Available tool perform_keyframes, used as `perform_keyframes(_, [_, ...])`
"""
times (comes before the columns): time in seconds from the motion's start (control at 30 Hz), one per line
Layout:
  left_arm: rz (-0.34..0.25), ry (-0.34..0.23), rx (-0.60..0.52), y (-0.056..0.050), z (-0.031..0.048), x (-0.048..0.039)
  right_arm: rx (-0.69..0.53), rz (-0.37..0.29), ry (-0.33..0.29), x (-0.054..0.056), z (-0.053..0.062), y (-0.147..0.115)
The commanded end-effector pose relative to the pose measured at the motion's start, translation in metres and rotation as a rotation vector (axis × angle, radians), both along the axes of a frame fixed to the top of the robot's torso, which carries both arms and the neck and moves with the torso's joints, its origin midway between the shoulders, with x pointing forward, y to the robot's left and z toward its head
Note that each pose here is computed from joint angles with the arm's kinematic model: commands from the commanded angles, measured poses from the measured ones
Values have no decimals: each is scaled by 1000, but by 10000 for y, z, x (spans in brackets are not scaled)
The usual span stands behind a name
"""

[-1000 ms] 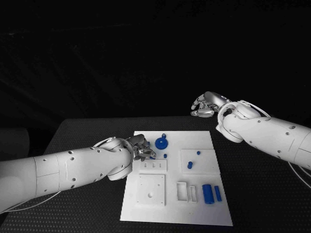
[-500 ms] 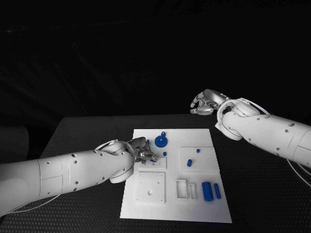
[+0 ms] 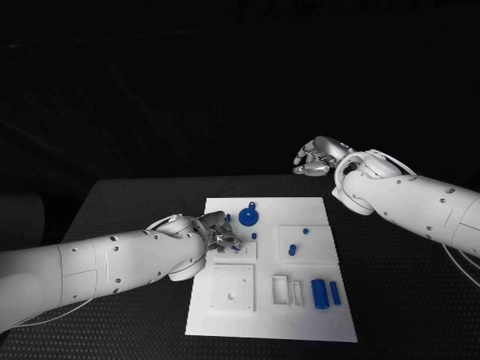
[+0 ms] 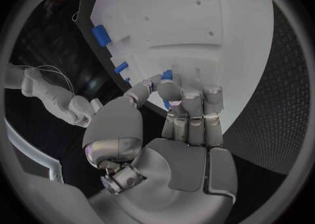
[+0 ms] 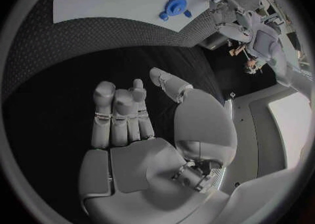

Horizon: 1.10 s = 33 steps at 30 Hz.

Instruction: Assemble the parts on the task board

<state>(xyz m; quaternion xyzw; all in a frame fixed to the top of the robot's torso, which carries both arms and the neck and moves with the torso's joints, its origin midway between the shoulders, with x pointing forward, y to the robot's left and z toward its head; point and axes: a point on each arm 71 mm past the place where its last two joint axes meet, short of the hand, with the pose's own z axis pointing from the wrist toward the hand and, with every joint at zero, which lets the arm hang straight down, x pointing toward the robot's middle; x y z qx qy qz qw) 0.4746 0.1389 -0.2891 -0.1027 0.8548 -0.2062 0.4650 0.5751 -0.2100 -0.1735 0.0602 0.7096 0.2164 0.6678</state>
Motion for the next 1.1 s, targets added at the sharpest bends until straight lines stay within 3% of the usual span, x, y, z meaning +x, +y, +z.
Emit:
perform_keyframes(0.03, [-24,22,16,-16,-15,-18,-3,14,7,-2,-2,17])
perform_keyframes(1.1, [-16,26,35,25,-41,5,-2,20,10,-7,-2,35])
